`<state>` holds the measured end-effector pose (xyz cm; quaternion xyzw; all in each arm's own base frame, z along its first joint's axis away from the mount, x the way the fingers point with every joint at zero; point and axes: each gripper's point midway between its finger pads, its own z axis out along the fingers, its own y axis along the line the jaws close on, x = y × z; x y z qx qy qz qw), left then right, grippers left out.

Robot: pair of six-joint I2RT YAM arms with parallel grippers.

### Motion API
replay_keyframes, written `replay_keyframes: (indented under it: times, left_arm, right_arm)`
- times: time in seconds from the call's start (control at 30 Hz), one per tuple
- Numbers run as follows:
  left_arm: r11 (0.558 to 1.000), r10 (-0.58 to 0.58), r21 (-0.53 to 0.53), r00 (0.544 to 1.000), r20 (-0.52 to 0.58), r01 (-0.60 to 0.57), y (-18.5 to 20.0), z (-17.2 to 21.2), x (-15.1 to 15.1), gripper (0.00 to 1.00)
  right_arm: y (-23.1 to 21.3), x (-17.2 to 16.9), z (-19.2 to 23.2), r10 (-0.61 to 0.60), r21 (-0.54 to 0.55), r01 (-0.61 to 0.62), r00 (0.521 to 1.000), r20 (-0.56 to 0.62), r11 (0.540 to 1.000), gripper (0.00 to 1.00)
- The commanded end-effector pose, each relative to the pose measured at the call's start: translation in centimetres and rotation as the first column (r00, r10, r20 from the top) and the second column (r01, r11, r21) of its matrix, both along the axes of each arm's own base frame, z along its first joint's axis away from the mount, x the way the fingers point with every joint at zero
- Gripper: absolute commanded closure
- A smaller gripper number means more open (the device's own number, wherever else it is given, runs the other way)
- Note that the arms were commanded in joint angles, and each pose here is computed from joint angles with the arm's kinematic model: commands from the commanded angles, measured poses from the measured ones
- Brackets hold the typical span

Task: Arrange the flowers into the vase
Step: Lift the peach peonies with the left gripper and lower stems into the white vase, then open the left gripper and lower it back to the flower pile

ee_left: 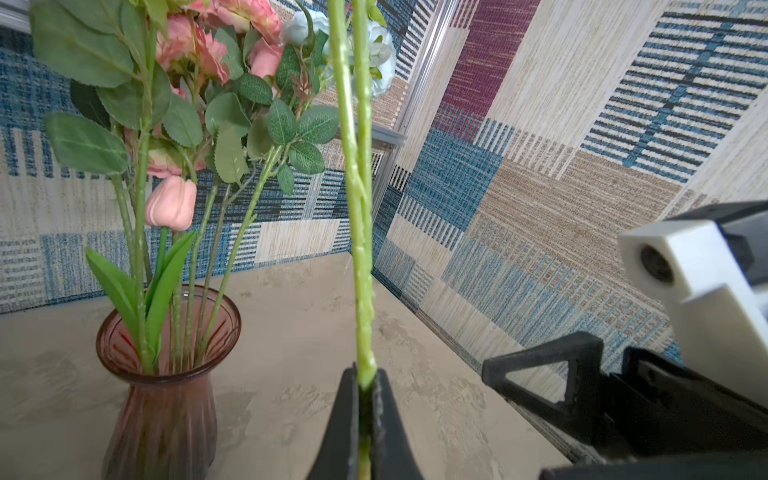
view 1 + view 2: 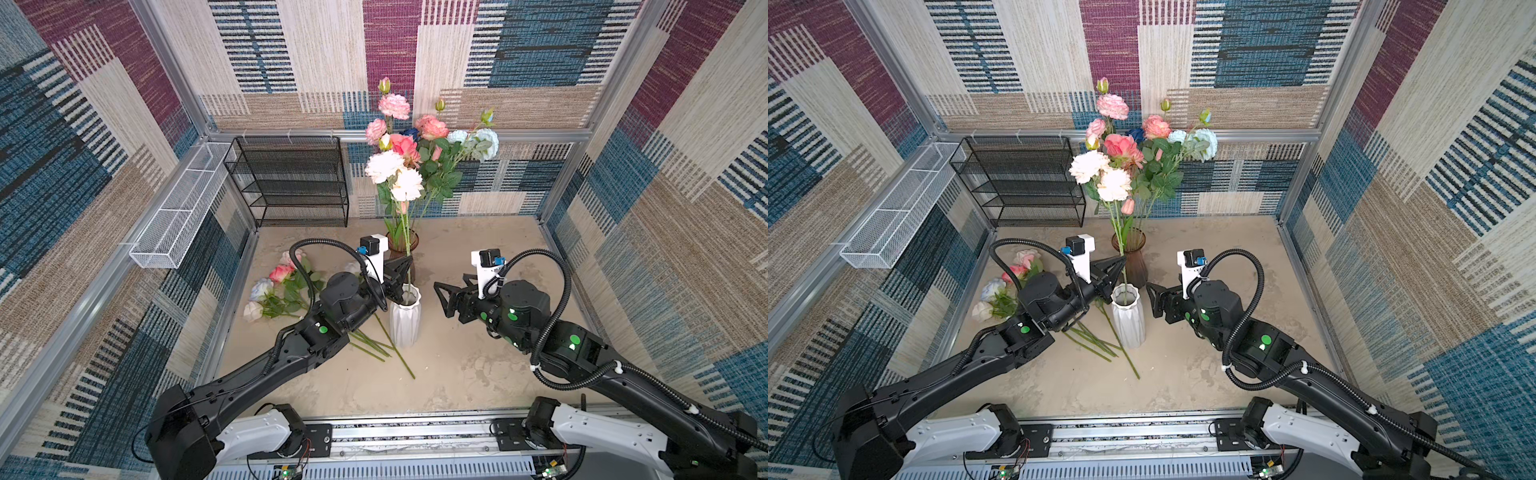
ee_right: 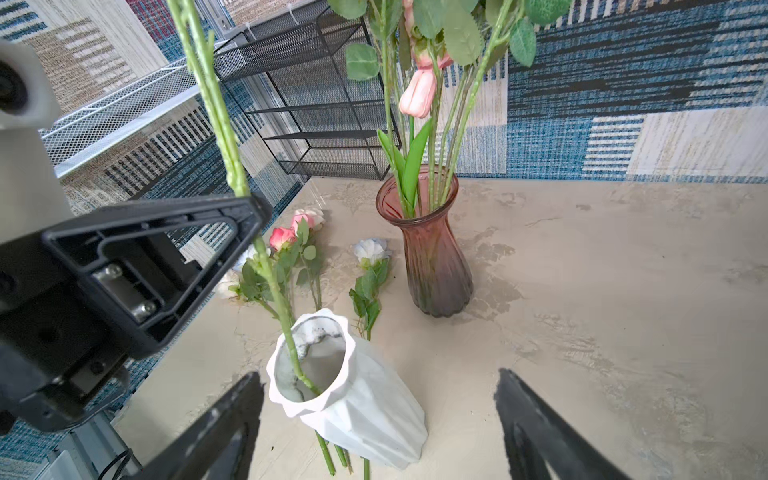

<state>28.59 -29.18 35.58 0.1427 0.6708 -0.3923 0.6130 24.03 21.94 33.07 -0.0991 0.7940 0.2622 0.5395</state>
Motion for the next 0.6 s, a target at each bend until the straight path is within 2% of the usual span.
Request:
replay_keyframes:
  times: [0.0,0.13,0.2,0.33,0.43,0.57]
  left_arm:
    - [0.999,0.038,-0.023,0.998,-0.041,-0.038,0.9,-0.9,0.0,0.86]
    - [0.999,0.041,0.013,0.997,-0.067,-0.041,1.2,-1.7,-0.3,0.63]
    - [0.999,0.049,0.018,0.997,-0.057,-0.048,1.6,-1.2,-0.5,0.56]
    - [0.998,0.059,0.003,0.998,-0.025,-0.059,2.8,1.2,-1.4,0.51]
    - [0.998,0.064,-0.018,0.998,-0.023,-0.064,4.0,2.6,-2.4,0.50]
    - [0.995,0.091,-0.038,0.994,-0.060,-0.093,6.2,2.4,-3.8,0.50]
  right_arm:
    - [0.1,0.0,0.8,-0.002,0.041,0.001,1.000,0.016,0.999,0.10]
    - [0.0,-0.1,0.9,-0.001,0.046,0.000,1.000,0.019,0.999,0.08]
    - [0.0,-0.1,1.1,-0.001,0.050,0.000,1.000,0.021,0.999,0.07]
    - [0.0,-0.2,1.4,0.004,0.060,-0.005,1.000,0.023,0.998,0.06]
    - [-0.1,-0.3,1.6,0.005,0.066,-0.007,1.000,0.026,0.998,0.06]
    - [-0.2,-0.5,1.5,0.007,0.071,-0.009,1.000,0.028,0.997,0.05]
